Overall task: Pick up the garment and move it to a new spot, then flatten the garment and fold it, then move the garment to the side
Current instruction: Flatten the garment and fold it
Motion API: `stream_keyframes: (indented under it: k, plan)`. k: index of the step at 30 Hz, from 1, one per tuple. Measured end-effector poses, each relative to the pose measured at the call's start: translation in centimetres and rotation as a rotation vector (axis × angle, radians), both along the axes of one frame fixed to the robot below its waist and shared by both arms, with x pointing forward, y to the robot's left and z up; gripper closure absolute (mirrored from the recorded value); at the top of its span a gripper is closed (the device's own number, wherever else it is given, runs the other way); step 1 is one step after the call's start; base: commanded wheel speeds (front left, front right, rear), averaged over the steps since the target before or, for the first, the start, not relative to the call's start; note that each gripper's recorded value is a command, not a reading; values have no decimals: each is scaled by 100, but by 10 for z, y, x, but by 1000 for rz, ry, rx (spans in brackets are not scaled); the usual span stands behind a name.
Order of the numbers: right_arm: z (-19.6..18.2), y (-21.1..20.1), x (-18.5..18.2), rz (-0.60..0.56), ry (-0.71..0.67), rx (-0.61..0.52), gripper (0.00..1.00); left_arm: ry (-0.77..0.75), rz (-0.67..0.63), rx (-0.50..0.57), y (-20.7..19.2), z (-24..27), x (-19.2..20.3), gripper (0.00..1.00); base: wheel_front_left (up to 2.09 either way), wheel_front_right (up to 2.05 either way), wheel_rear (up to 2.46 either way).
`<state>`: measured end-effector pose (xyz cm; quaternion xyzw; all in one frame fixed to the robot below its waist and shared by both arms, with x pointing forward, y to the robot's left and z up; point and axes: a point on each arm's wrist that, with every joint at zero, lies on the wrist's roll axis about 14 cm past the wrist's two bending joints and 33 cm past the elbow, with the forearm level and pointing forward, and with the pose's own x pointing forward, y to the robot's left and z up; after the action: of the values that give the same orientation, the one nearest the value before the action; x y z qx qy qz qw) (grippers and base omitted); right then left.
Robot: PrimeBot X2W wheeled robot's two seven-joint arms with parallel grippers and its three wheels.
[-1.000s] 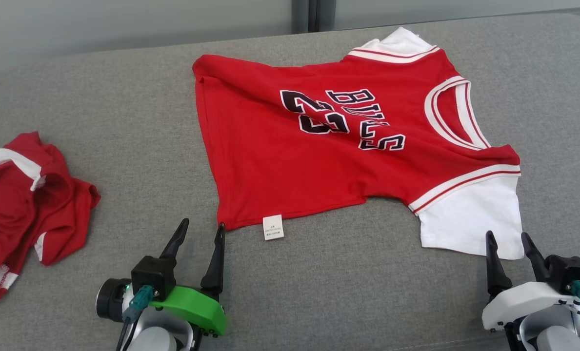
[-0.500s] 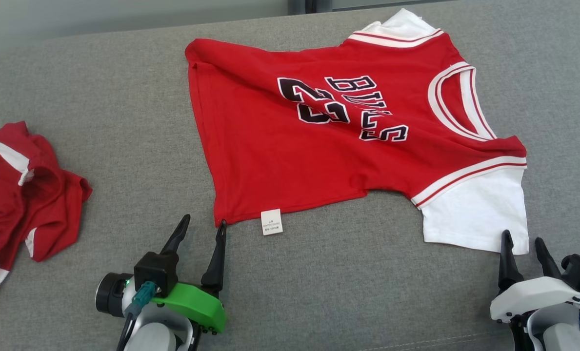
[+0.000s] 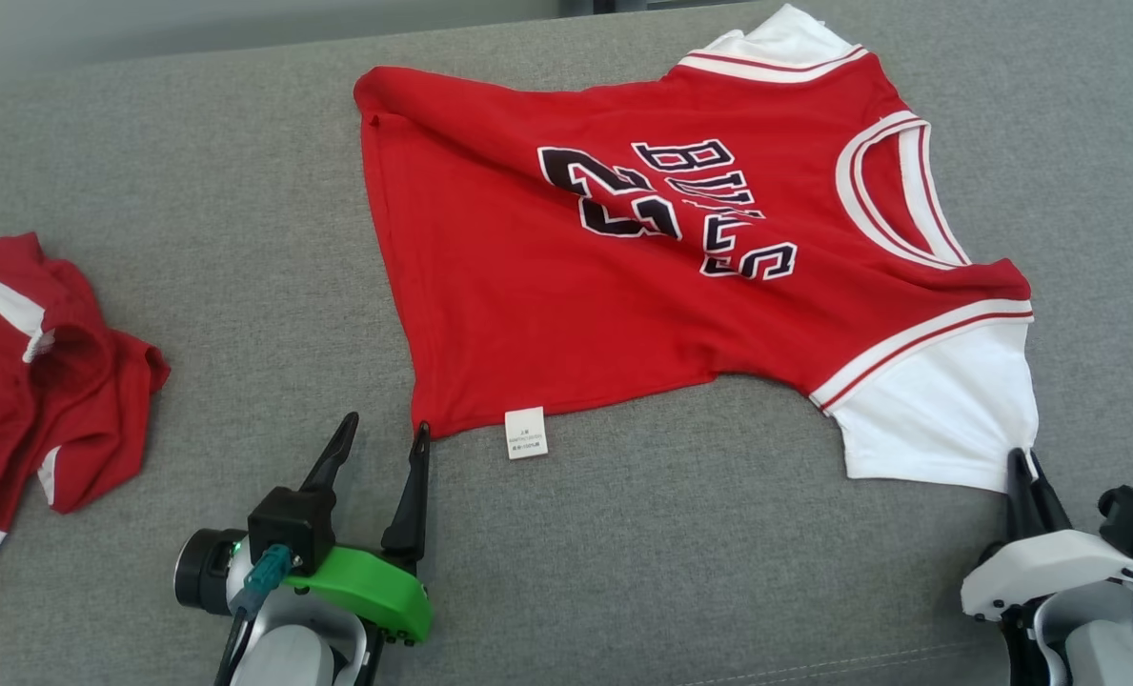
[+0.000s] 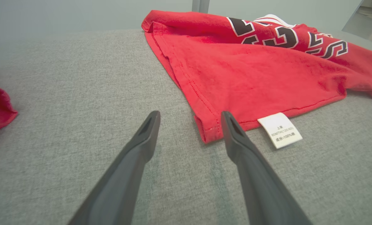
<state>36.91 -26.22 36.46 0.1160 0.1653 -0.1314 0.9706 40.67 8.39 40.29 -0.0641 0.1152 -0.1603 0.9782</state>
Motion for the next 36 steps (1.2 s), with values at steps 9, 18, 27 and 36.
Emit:
stream_keyframes:
  k: [9,18,27,36]
  plan:
    - [5,-31,-23,-57,11,-54,100,33,-12,-63,-12,-6,6,0,0,0,0]
    - [8,-44,-33,-85,15,-80,100,119,-47,-138,-34,-24,2,0,0,0,0]
    - [14,-43,-27,-76,-8,-86,100,133,-95,-166,-51,-24,0,78,0,0,0]
    - [35,-39,-17,-65,-84,-84,100,96,-103,-148,-50,-12,-1,100,0,0,0]
